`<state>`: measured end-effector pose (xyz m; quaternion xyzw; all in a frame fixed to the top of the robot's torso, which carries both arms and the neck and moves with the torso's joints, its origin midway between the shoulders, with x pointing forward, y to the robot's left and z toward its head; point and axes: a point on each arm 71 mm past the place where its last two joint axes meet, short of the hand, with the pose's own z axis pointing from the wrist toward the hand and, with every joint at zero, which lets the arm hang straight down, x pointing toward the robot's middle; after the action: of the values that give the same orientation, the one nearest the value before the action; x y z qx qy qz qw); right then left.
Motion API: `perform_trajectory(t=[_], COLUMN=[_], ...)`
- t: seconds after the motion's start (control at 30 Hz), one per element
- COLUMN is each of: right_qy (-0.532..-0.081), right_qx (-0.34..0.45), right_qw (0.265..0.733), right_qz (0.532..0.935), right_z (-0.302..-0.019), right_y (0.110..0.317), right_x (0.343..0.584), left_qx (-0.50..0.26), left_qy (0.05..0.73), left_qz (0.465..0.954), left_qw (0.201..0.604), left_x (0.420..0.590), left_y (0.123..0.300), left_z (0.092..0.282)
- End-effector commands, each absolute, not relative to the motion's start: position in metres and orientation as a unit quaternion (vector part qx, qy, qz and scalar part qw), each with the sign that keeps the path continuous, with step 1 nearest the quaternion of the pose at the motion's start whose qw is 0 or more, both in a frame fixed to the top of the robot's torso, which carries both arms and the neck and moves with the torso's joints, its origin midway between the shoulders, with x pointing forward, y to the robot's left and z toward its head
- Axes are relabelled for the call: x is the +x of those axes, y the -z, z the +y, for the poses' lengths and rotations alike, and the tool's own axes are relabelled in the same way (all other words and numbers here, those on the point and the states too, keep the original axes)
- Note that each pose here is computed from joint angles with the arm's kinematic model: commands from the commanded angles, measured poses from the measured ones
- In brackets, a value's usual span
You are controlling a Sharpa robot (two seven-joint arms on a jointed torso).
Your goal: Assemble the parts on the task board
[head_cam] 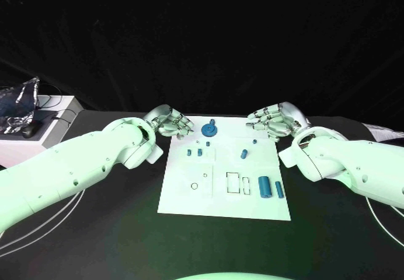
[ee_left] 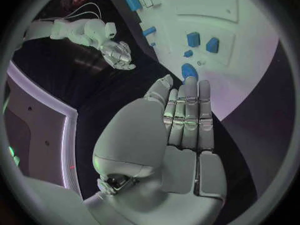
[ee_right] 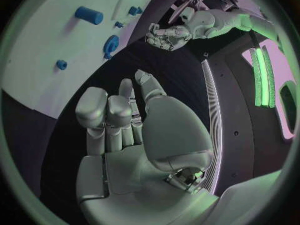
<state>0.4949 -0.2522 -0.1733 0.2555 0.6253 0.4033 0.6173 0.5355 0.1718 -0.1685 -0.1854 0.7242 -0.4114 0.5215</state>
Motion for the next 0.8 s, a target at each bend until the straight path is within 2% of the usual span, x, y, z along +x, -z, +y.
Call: perform_trajectory(t=[0.03, 0.37, 0.8], right_qy=[-0.418, -0.425, -0.431], right_qx=[0.253, 0.254, 0.251], right_qw=[0.625, 0.626, 0.626], right_qz=[0.609, 0.602, 0.600], right_z=[-0.252, -0.250, -0.243], right_y=[0.171, 0.170, 0.168], right_x=[0.495, 0.496, 0.496], left_qx=[-0.096, 0.007, 0.070], left_qy=[0.446, 0.401, 0.331], left_qz=[0.686, 0.692, 0.725], left_qw=[0.567, 0.600, 0.600], left_x=[0.534, 0.540, 0.548], left_y=[0.161, 0.178, 0.191], left_z=[0.159, 0.132, 0.109])
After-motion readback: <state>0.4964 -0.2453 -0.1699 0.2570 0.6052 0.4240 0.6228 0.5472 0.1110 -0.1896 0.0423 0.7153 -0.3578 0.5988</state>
